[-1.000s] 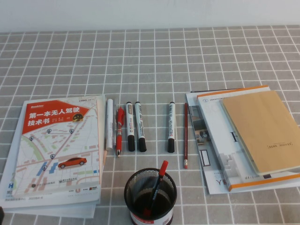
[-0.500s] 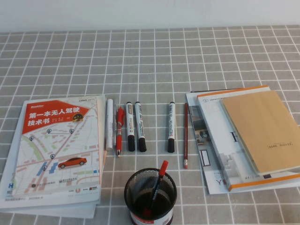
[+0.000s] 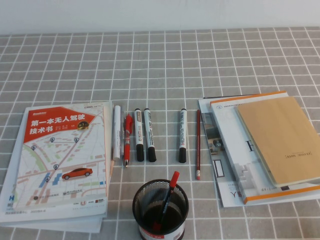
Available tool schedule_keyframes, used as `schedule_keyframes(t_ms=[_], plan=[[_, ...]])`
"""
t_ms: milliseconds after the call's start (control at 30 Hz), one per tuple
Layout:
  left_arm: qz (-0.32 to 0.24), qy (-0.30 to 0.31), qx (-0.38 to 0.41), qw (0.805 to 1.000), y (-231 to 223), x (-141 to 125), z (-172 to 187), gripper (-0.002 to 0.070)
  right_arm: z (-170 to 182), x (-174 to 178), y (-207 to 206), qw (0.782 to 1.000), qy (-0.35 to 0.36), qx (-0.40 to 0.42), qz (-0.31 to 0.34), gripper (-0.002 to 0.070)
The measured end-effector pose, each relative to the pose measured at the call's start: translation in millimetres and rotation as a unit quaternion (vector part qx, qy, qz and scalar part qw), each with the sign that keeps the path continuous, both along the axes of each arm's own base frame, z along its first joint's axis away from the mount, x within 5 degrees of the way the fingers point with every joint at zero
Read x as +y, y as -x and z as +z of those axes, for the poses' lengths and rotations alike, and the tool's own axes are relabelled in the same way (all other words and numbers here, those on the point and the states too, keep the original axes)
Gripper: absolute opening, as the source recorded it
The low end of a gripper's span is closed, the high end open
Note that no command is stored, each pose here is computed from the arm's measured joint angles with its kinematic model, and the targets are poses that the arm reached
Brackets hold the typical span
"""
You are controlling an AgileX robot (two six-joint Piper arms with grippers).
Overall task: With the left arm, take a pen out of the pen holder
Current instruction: 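Take a marker out of the pen holder and lay it on the table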
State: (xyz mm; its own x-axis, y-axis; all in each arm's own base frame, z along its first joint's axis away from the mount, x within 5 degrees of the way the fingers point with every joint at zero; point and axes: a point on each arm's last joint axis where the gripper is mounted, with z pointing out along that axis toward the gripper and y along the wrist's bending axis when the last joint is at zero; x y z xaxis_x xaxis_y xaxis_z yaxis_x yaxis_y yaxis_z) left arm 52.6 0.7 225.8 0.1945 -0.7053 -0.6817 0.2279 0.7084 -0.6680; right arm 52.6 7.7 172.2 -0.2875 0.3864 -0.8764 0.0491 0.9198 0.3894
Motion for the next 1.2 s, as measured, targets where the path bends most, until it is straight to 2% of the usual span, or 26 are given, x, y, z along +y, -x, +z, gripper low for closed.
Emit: schedule_keyframes(t_ms=[33,100,233,400,533,700,800,900,1067,1133,1200], plan=[[-0.011,0.012,-0.001,1.000,0.1,-1.0,0.2,-0.0002,0.0,0.0,0.0,1.000,0.000,0.000,0.000,-0.0013],[-0.035,-0.008,0.005,0.999,1.4,-5.5,6.7,-0.0002,0.0,0.0,0.0,1.000,0.000,0.000,0.000,-0.0013],[-0.065,-0.109,0.019,0.992,4.2,-11.8,52.3,-0.0003,0.0,0.0,0.0,1.000,0.000,0.000,0.000,-0.0013],[-0.120,-0.212,0.032,0.969,-15.8,-26.9,89.7,-0.0003,0.0,0.0,0.0,1.000,0.000,0.000,0.000,-0.0013],[-0.181,-0.299,0.072,0.934,-45.6,-54.0,89.3,-0.0002,0.0,0.0,0.0,1.000,0.000,0.000,0.000,-0.0013],[-0.269,-0.416,0.121,0.860,-81.2,-105.3,68.8,-0.0003,0.0,0.0,0.0,1.000,0.000,0.000,0.000,-0.0013],[-0.312,-0.424,0.151,0.837,-93.2,-132.8,59.0,-0.0003,0.0,0.0,0.0,1.000,0.000,0.000,0.000,-0.0013],[-0.341,-0.408,0.171,0.830,-96.8,-151.5,55.1,-0.0003,0.0,0.0,0.0,1.000,0.000,0.000,0.000,-0.0013],[-0.342,-0.406,0.175,0.829,-95.0,-154.2,56.3,-0.0003,0.0,0.0,0.0,1.000,0.000,0.000,0.000,-0.0013],[-0.313,-0.430,0.183,0.827,-96.0,-147.4,56.7,-0.0002,0.0,0.0,0.0,1.000,0.000,0.000,0.000,-0.0013],[-0.268,-0.474,0.201,0.814,-98.9,-137.0,54.8,-0.0003,0.0,0.0,0.0,1.000,0.000,0.000,0.000,-0.0013]])
